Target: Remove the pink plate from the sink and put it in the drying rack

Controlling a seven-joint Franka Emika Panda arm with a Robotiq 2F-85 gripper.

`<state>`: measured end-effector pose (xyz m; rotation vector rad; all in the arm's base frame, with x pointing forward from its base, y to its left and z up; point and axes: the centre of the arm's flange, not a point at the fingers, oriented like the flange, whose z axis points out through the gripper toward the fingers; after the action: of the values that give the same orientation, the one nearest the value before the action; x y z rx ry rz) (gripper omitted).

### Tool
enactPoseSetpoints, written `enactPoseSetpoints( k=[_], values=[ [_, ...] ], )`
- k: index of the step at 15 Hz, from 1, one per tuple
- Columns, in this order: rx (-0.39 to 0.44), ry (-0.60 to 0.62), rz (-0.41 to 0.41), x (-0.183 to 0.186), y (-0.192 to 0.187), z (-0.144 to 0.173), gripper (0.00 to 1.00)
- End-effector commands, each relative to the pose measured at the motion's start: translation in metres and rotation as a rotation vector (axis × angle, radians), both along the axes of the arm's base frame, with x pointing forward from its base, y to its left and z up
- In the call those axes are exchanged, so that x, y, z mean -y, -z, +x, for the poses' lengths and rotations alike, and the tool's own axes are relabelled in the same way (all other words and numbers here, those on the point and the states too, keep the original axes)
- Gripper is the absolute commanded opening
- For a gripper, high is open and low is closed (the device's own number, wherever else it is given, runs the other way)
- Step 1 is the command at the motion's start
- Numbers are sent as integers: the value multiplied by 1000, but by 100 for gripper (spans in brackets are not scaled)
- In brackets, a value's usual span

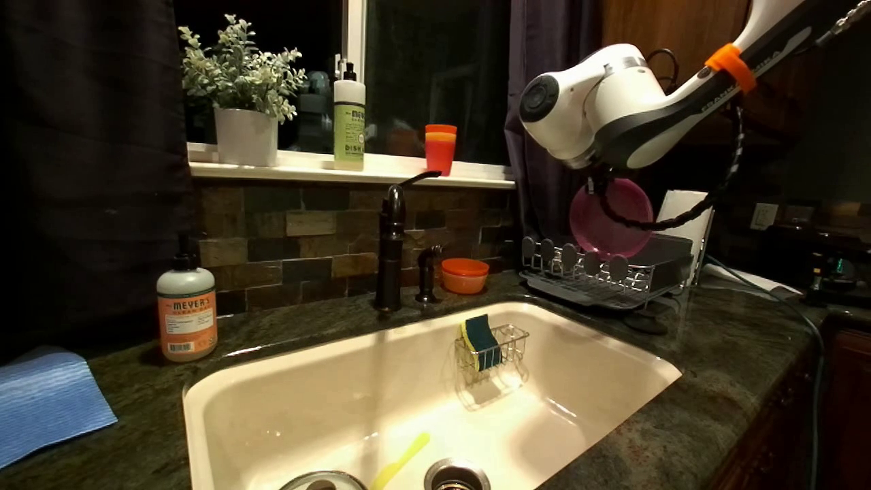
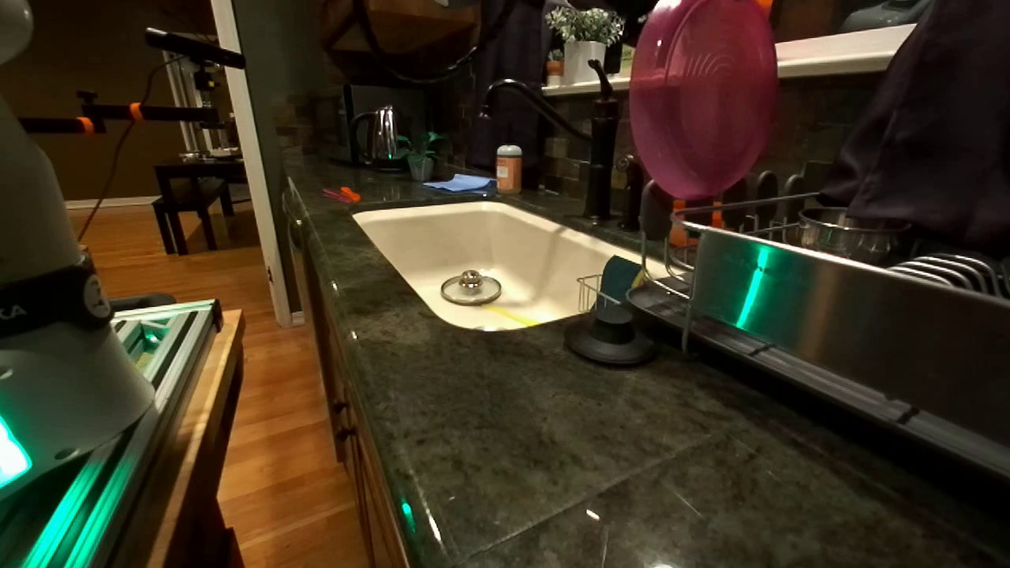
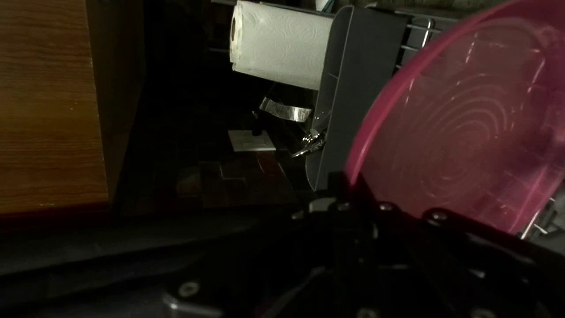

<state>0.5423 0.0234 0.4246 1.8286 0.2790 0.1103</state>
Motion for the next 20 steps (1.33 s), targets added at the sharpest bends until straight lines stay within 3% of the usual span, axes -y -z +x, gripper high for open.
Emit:
enactPoseSetpoints(
  k=[1, 20],
  values=[
    [40, -42, 28, -1, 8, 7, 1],
    [41, -26, 136, 1, 52, -9, 1]
  ],
)
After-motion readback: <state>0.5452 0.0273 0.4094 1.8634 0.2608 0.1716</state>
